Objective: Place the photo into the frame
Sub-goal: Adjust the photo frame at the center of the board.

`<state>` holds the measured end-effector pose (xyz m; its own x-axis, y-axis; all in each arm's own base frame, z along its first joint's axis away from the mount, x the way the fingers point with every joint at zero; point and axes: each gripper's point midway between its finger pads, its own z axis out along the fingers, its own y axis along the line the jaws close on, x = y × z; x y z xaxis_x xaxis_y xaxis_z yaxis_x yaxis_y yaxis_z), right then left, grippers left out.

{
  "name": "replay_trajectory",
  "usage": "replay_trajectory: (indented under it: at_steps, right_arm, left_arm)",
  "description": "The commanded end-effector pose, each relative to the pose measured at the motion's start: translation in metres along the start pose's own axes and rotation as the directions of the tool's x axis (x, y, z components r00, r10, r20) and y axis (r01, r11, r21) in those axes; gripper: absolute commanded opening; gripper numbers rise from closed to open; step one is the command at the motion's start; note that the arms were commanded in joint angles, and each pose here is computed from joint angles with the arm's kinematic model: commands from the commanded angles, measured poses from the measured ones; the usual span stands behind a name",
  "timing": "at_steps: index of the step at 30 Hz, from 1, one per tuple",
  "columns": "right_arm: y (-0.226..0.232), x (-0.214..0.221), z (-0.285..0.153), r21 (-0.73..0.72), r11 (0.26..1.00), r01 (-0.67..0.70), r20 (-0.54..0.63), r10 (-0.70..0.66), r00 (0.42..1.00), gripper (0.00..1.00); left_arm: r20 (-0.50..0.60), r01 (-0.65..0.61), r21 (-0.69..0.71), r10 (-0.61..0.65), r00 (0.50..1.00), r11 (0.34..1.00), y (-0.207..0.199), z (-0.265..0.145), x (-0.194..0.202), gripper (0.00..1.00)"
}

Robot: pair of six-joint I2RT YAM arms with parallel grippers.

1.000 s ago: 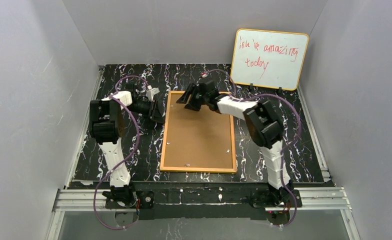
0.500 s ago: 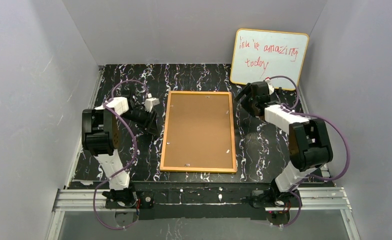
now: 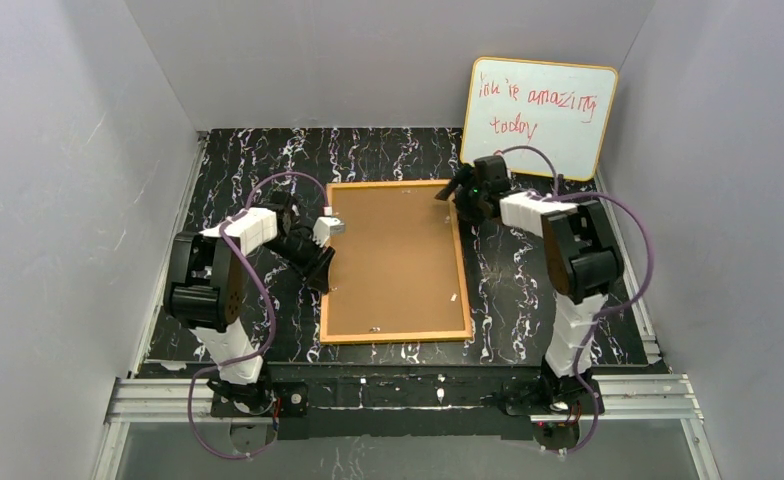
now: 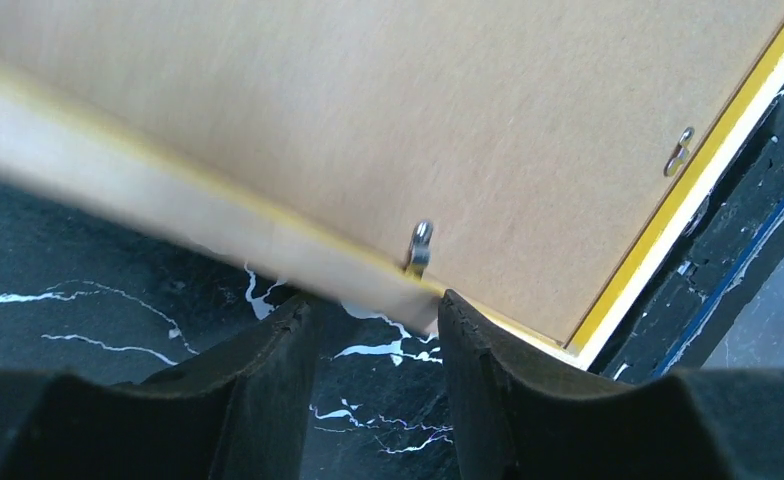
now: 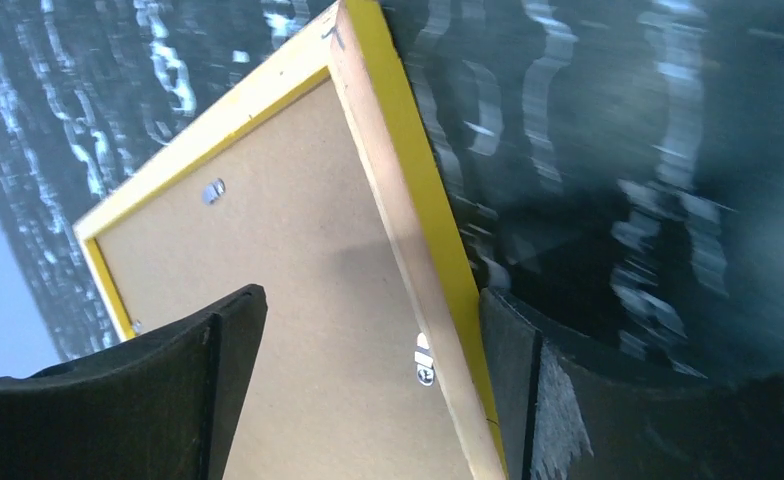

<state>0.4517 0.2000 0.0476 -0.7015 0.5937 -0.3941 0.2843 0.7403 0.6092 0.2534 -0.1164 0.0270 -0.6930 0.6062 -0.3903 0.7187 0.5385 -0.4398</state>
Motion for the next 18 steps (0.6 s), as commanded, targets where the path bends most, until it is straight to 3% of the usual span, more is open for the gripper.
replay_trajectory:
  at_steps: [1,5,7,8,11,18]
  right_arm:
    - [0.055,0.062,0.036,-0.124,0.992,0.034,-0.202,-0.059,0.978,0.86]
    - [0.125,0.112,0.071,-0.243,0.959,0.143,-0.325,-0.220,0.920,0.86]
    - [0.176,0.119,0.079,-0.324,0.924,0.201,-0.309,-0.305,0.901,0.87]
    - [0.173,0.132,0.088,-0.312,0.924,0.223,-0.330,-0.325,0.886,0.88]
    - [0.205,0.119,0.088,-0.372,0.890,0.263,-0.271,-0.375,0.886,0.99]
    - [0.195,0.038,0.039,-0.321,0.877,0.357,-0.072,-0.398,0.914,0.99]
  left_arm:
    - [-0.066,-0.036,-0.011,0.035,0.997,0.999,-0.004,0.007,0.005,0.46]
    - [-0.073,-0.075,-0.002,0.075,0.994,0.997,-0.018,0.012,-0.002,0.46]
    - [-0.078,-0.088,0.008,0.088,0.993,0.996,-0.027,0.015,-0.006,0.48]
    - [-0.077,-0.092,0.013,0.093,0.993,0.996,-0.030,0.016,-0.007,0.48]
    - [-0.065,-0.098,0.034,0.100,0.993,0.995,-0.040,0.013,-0.013,0.53]
    - [-0.083,-0.195,0.096,0.203,0.976,0.976,-0.068,-0.023,-0.015,0.74]
